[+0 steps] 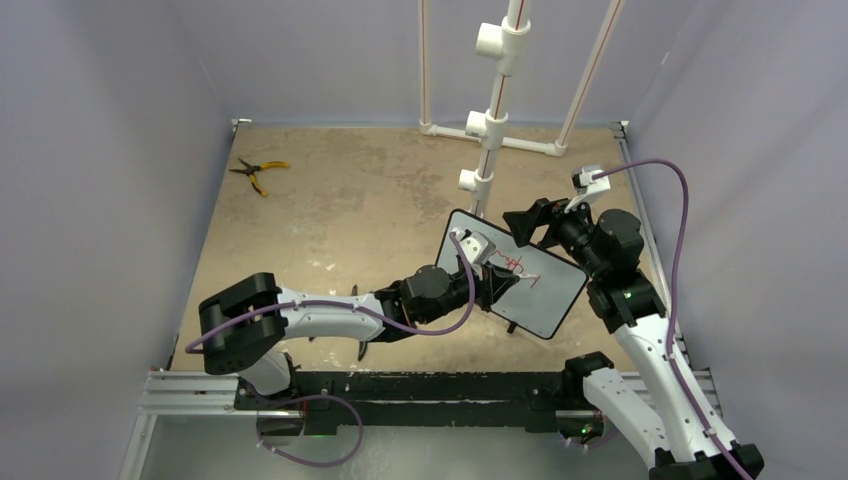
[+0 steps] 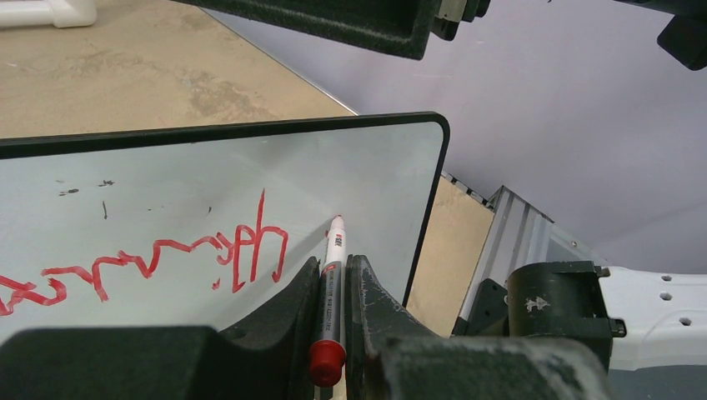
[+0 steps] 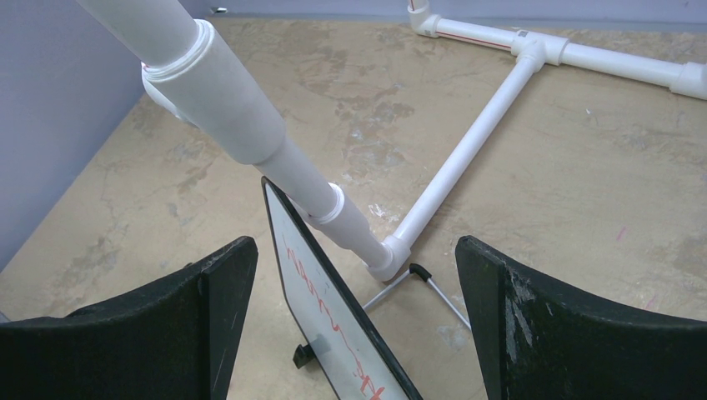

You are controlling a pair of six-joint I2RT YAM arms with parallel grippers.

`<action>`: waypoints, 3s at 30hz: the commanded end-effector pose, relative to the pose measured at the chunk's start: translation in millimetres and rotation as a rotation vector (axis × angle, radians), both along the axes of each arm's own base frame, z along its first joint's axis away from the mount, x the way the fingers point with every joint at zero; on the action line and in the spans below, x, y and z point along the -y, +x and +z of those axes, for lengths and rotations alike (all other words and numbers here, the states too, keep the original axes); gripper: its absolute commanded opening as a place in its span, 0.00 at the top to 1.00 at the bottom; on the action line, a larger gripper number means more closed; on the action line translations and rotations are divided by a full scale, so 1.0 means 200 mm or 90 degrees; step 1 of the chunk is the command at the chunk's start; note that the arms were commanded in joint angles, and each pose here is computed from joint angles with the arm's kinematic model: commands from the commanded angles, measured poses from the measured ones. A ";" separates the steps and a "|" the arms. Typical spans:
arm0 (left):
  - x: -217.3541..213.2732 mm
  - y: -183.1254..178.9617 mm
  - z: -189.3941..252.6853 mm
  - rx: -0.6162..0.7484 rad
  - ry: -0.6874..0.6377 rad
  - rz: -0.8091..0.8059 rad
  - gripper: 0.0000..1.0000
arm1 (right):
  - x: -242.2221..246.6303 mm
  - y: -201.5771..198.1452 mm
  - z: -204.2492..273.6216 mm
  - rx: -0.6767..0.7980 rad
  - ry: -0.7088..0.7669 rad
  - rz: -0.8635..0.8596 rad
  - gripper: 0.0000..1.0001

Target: Write a sentence on the whiteboard

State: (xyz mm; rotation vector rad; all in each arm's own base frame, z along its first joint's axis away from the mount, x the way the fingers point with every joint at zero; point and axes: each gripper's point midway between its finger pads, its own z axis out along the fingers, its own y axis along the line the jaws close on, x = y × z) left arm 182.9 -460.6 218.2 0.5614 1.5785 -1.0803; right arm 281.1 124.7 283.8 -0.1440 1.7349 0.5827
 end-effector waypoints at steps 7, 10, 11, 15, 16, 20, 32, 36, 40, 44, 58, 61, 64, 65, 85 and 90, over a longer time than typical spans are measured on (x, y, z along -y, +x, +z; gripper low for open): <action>-0.04 -0.02 0.24 0.029 -0.061 0.001 1.00 | 0.01 0.01 0.04 0.021 0.009 -0.011 0.09; -0.04 -0.02 0.26 0.029 -0.071 -0.002 1.00 | 0.01 0.01 0.04 0.022 0.009 -0.011 0.09; -0.04 -0.02 0.27 0.030 -0.073 -0.003 1.00 | 0.01 0.01 0.04 0.021 0.009 -0.011 0.09; -0.01 -0.01 0.26 0.033 -0.069 -0.005 1.00 | 0.01 0.01 0.04 0.021 0.009 -0.011 0.09; -0.01 -0.01 0.26 0.034 -0.067 -0.005 1.00 | 0.00 0.01 0.04 0.021 0.009 -0.010 0.09; 0.01 0.00 0.24 0.035 -0.062 -0.002 1.00 | 0.00 0.01 0.05 0.022 0.009 -0.009 0.09; 0.04 0.03 0.20 0.038 -0.052 0.012 1.00 | 0.01 0.01 0.05 0.023 0.010 -0.010 0.09; 0.04 0.05 0.18 0.035 -0.045 0.022 1.00 | 0.01 0.01 0.05 0.022 0.009 -0.010 0.09; 0.04 0.05 0.17 0.033 -0.041 0.023 1.00 | 0.01 0.01 0.05 0.023 0.010 -0.010 0.09; 0.04 0.03 0.19 0.036 -0.048 0.012 1.00 | 0.01 0.01 0.05 0.024 0.010 -0.010 0.09; 0.03 -0.05 0.14 0.035 -0.048 -0.036 1.00 | 0.01 0.01 0.05 0.023 0.009 -0.011 0.09; 0.04 -0.03 0.13 0.034 -0.043 -0.028 1.00 | 0.01 0.01 0.05 0.023 0.009 -0.011 0.09; 0.04 -0.02 0.11 0.034 -0.035 -0.020 1.00 | 0.01 0.01 0.05 0.022 0.009 -0.011 0.09; 0.05 -0.01 0.10 0.033 -0.031 -0.019 1.00 | 0.01 0.01 0.04 0.021 0.009 -0.011 0.09; 0.01 -0.05 -0.14 -0.010 0.023 -0.017 1.00 | 0.01 0.01 0.04 0.023 0.010 -0.010 0.09; 0.01 -0.05 -0.14 -0.009 0.022 -0.016 1.00 | 0.01 0.01 0.05 0.023 0.011 -0.010 0.09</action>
